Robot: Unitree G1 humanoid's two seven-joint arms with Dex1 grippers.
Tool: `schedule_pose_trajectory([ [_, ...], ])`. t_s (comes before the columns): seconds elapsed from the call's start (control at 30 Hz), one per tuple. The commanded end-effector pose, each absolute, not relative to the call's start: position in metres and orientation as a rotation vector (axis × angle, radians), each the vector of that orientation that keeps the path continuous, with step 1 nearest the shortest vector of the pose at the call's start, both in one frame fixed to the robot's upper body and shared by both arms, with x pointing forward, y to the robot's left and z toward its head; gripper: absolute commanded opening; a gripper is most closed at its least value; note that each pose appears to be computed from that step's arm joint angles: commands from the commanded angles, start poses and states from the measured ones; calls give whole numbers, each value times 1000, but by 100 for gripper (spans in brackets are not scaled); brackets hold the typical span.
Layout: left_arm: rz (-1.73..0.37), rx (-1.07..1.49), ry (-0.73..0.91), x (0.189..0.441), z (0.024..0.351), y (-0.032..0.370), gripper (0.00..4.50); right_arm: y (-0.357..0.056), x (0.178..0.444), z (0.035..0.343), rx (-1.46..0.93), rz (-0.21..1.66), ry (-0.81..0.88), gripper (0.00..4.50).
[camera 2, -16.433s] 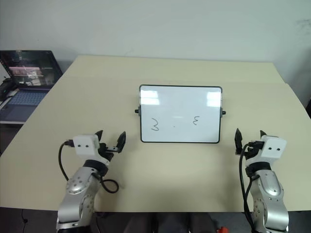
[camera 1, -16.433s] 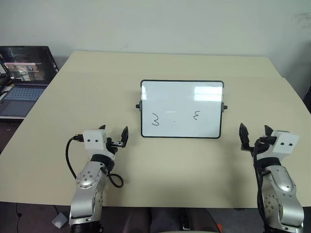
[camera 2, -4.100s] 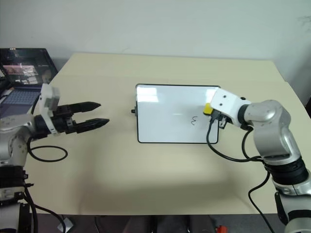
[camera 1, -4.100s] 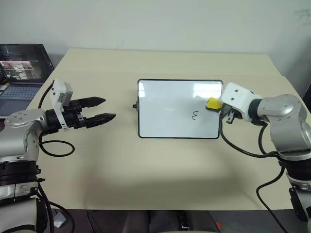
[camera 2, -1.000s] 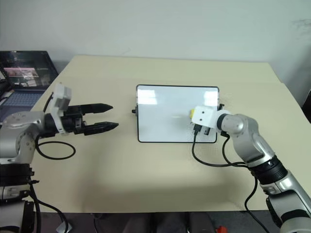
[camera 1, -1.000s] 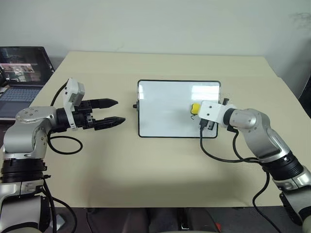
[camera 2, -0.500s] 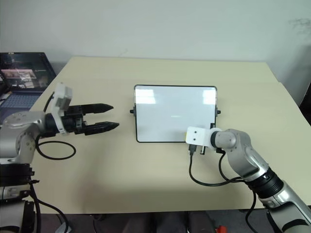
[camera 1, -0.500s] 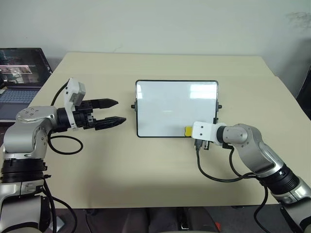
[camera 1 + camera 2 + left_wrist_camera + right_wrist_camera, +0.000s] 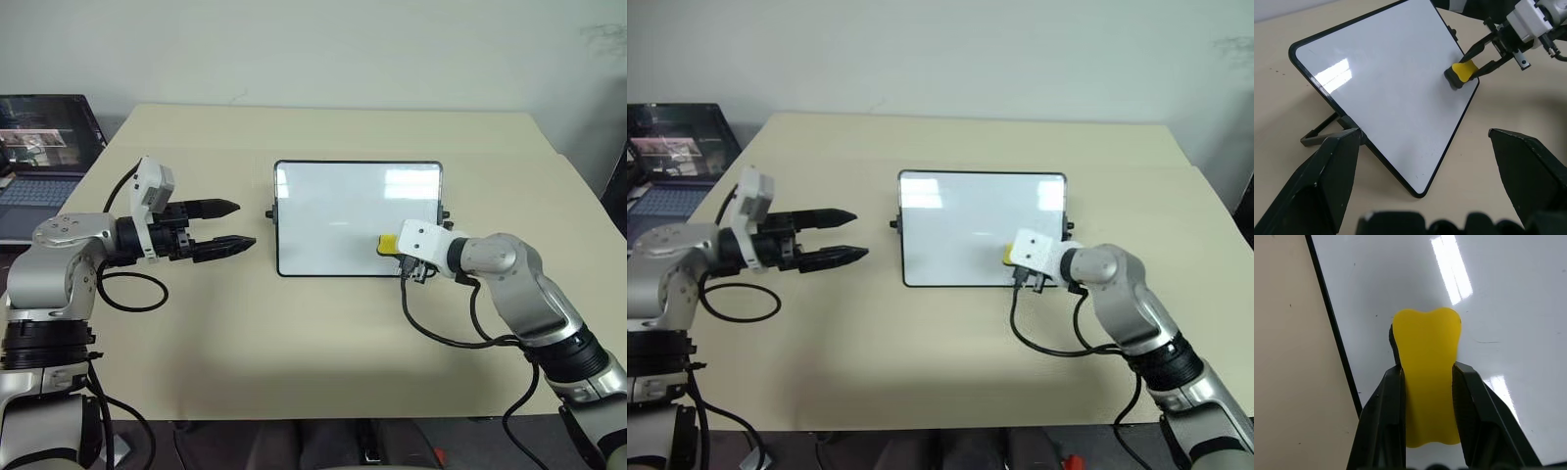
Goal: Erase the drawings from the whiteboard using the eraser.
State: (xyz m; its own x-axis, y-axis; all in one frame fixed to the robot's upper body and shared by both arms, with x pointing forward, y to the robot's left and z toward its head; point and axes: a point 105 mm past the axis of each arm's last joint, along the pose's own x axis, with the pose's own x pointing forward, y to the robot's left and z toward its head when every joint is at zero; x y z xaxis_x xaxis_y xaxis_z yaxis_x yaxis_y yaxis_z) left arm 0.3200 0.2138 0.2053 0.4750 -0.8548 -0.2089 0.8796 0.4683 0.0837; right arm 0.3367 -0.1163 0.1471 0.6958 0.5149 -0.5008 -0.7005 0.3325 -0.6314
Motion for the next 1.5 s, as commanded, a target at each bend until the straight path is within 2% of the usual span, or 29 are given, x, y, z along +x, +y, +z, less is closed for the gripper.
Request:
schedule_pose_trajectory([
  [0.03,-1070,212,94,316,219,215,450,-127,330,171,-827,724,171,97],
  [0.27,-1065,207,97,317,217,216,450,-157,318,177,-642,596,170,97],
  [0.5,-1074,202,95,320,215,214,450,-175,307,166,-551,517,237,97],
  [0.87,-1079,200,93,322,213,216,450,-218,283,129,-272,291,488,97],
  [1.0,-1083,200,93,324,211,216,450,-240,278,122,-248,212,543,97],
  [1.1,-1088,199,94,325,211,215,450,-245,279,124,-238,188,556,97],
  [1.3,-1100,195,92,328,209,211,450,-249,300,123,-162,108,569,97],
  [1.5,-1096,198,91,327,209,213,450,-263,309,112,-138,37,623,97],
])
